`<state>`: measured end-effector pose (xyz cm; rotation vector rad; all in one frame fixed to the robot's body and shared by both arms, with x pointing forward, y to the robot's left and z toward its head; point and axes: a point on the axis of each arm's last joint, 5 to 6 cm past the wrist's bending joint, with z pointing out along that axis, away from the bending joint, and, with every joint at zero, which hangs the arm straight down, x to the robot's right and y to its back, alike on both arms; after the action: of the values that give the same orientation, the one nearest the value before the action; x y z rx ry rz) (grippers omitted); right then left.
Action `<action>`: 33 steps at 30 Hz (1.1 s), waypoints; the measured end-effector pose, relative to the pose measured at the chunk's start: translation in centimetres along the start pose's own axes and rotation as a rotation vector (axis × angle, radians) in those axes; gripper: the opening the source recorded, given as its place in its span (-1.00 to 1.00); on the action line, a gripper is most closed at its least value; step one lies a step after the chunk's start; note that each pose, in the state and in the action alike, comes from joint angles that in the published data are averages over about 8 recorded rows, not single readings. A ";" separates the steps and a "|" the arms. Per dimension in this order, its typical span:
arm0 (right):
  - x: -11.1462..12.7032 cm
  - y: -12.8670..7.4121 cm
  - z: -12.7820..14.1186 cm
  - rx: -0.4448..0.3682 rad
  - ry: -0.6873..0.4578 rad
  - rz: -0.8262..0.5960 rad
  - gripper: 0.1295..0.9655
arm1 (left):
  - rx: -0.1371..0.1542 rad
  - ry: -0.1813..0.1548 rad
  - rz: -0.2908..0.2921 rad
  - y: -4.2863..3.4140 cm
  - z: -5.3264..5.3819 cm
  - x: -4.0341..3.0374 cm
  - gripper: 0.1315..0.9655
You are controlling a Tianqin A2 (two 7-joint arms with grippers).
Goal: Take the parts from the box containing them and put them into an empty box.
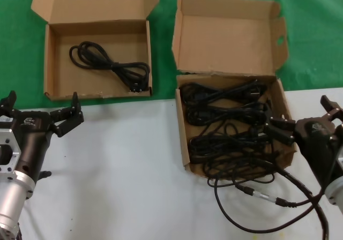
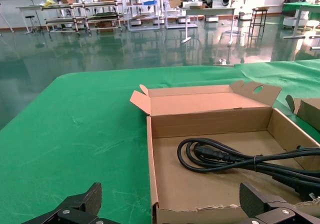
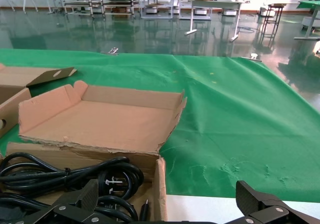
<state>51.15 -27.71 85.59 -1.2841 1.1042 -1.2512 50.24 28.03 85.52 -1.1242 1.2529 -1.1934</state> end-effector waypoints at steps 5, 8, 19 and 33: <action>0.0 0.0 0.0 0.000 0.000 0.000 1.00 | 0.000 0.000 0.000 0.00 0.0 0.00 1.00; 0.0 0.0 0.0 0.000 0.000 0.000 1.00 | 0.000 0.000 0.000 0.00 0.0 0.00 1.00; 0.0 0.0 0.0 0.000 0.000 0.000 1.00 | 0.000 0.000 0.000 0.00 0.0 0.00 1.00; 0.0 0.0 0.0 0.000 0.000 0.000 1.00 | 0.000 0.000 0.000 0.00 0.0 0.00 1.00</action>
<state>51.15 -27.71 85.59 -1.2841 1.1042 -1.2512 50.24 28.03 85.52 -1.1242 1.2529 -1.1934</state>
